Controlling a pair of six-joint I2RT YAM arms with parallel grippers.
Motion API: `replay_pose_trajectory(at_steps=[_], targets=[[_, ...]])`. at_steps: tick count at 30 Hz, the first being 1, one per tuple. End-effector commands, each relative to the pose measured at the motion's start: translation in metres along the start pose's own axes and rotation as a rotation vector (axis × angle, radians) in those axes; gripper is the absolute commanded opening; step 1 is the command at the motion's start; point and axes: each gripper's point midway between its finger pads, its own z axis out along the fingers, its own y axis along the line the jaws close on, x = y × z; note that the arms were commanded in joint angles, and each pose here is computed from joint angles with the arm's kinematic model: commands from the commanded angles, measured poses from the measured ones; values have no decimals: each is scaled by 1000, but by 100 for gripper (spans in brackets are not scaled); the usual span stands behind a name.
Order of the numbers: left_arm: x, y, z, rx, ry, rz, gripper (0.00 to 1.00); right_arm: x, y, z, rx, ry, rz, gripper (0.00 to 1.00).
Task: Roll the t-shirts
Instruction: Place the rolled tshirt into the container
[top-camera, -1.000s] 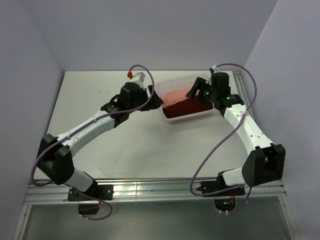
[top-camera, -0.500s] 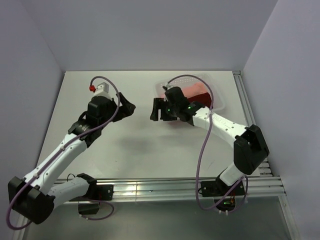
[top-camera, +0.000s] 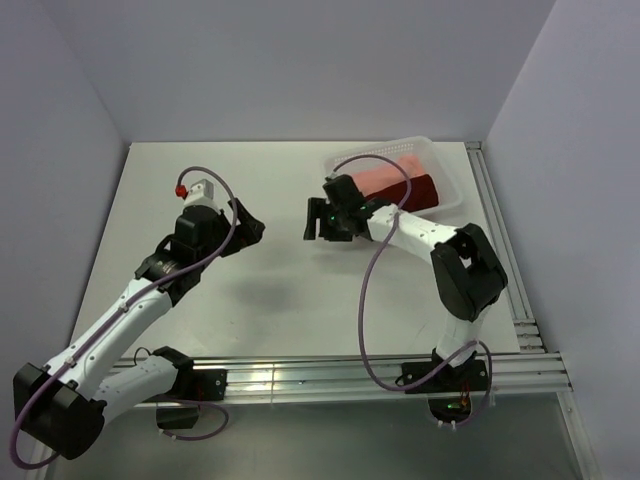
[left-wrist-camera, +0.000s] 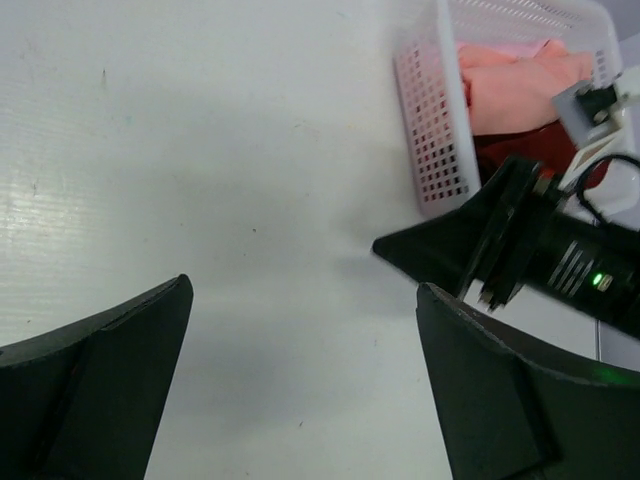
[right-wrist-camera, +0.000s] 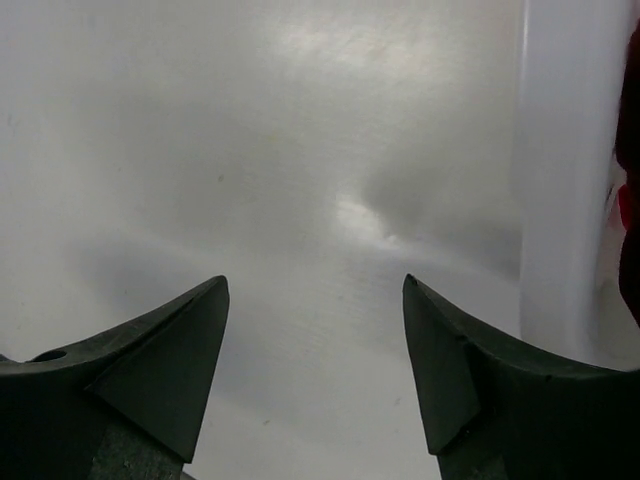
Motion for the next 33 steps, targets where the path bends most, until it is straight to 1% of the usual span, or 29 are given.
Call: replay_pose_trajectory(at_steps=[1, 2, 3, 5, 6, 7, 8, 10, 11, 13, 14, 16, 17, 19, 20, 22, 23, 24, 25, 26, 27, 28, 29, 30, 31, 33], targets=[[-11, -2, 1, 14, -57, -12, 100, -56, -59, 0, 102, -104, 85, 77], [-9, -1, 1, 10, -55, -10, 100, -65, -69, -2, 113, -113, 103, 78], [-8, 2, 4, 2, -54, -6, 99, -77, -91, -3, 137, -126, 138, 78], [-7, 3, 5, -5, -51, -5, 100, -99, -105, -9, 140, -155, 159, 78], [-7, 4, 7, -5, -53, -5, 99, -102, -116, -9, 129, -128, 182, 78], [-7, 2, 7, 3, -51, -4, 99, -113, -115, -15, 113, -145, 167, 78], [-6, 2, 7, 5, -49, -4, 99, -117, -116, -19, 111, -153, 160, 79], [-7, -2, 5, 27, -53, -1, 99, -120, -99, -36, 56, -182, 114, 81], [-7, -2, 3, 35, -58, 2, 100, -126, -87, -53, 19, -217, 91, 81], [-9, -6, 0, 58, -64, 10, 99, -122, -70, -68, -50, -229, 52, 84], [-9, -8, -3, 74, -68, 12, 99, -127, -59, -89, -80, -270, 29, 85], [-10, -9, -6, 91, -74, 16, 100, -119, -51, -107, -120, -297, -2, 87], [-10, -9, -10, 97, -81, 13, 99, -122, -39, -134, -154, -361, -29, 88], [-9, -4, -13, 88, -89, 10, 99, -111, -37, -149, -159, -408, -53, 90], [-7, 1, -16, 76, -93, 8, 99, -108, -24, -174, -192, -467, -83, 90], [-6, 7, -20, 62, -100, 7, 99, -92, -30, -183, -179, -507, -86, 90], [-4, 11, -25, 54, -100, 8, 100, -88, -24, -207, -207, -569, -102, 90], [-3, 12, -28, 56, -100, 8, 100, -73, -33, -202, -194, -560, -94, 90], [-4, 13, -31, 58, -110, 5, 99, -65, -37, -206, -186, -576, -86, 90], [-5, 13, -38, 74, -122, -6, 100, -62, -40, -224, -184, -641, -83, 91], [-5, 14, -41, 78, -131, -12, 99, -45, -50, -214, -169, -620, -65, 91], [0, 19, -41, 75, -131, -19, 100, -40, -51, -227, -179, -663, -63, 91], [-2, 17, -48, 98, -152, -34, 99, -34, -57, -227, -164, -674, -50, 91], [-3, 17, -50, 110, -166, -43, 99, -20, -67, -216, -148, -651, -30, 91], [7, 25, -48, 103, -156, -44, 100, -15, -69, -224, -155, -685, -26, 91], [8, 27, -53, 124, -180, -54, 99, 3, -86, -211, -117, -677, 9, 91]])
